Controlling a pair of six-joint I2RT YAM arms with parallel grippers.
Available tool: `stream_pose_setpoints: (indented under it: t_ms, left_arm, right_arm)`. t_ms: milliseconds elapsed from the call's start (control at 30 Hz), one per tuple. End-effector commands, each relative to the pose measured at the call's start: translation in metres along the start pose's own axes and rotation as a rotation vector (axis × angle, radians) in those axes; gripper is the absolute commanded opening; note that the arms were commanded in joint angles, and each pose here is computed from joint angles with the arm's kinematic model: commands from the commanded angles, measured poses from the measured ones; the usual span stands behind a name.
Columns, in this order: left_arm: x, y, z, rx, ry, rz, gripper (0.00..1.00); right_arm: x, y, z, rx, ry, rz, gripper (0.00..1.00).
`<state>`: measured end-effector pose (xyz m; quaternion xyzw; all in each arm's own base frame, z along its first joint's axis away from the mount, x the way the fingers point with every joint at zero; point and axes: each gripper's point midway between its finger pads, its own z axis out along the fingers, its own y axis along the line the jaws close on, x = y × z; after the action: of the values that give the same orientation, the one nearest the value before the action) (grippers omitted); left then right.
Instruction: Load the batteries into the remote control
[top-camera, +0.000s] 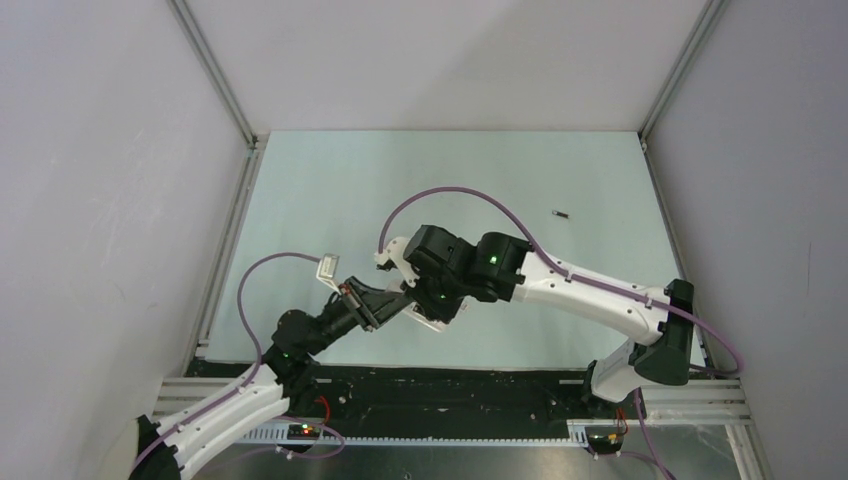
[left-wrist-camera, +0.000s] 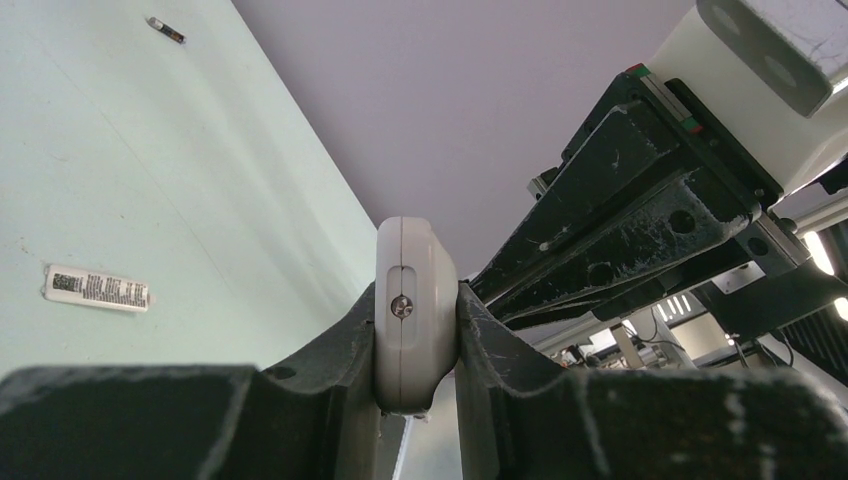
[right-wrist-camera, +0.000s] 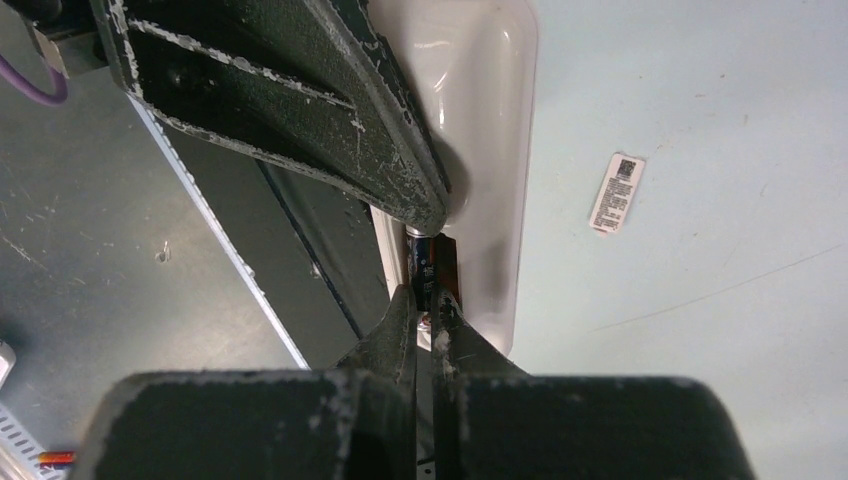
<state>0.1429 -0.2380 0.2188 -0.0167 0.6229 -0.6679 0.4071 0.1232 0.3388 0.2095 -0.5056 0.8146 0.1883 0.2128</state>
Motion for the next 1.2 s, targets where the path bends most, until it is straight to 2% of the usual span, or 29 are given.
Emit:
stream_pose_setpoints:
  t_ms: [0, 233, 767, 1167]
  left_arm:
    - [-0.016, -0.048, -0.001, 0.166, -0.043, -0.014, 0.0]
    - [-0.022, -0.066, -0.002, 0.216, -0.044, -0.021, 0.0]
    - [-0.04, -0.107, -0.014, 0.325, -0.093, -0.097, 0.0]
    - [-0.047, -0.123, -0.015, 0.361, -0.098, -0.102, 0.0]
  right_arm:
    - [-0.027, -0.004, -0.005, 0.029, -0.129, -0.028, 0.0]
    - [-0.03, -0.005, -0.007, 0.059, -0.145, -0.051, 0.0]
    - [-0.046, 0.011, -0.016, 0.082, -0.28, -0.149, 0.0]
    - [-0.041, 0.028, -0.009, 0.008, -0.254, -0.199, 0.02]
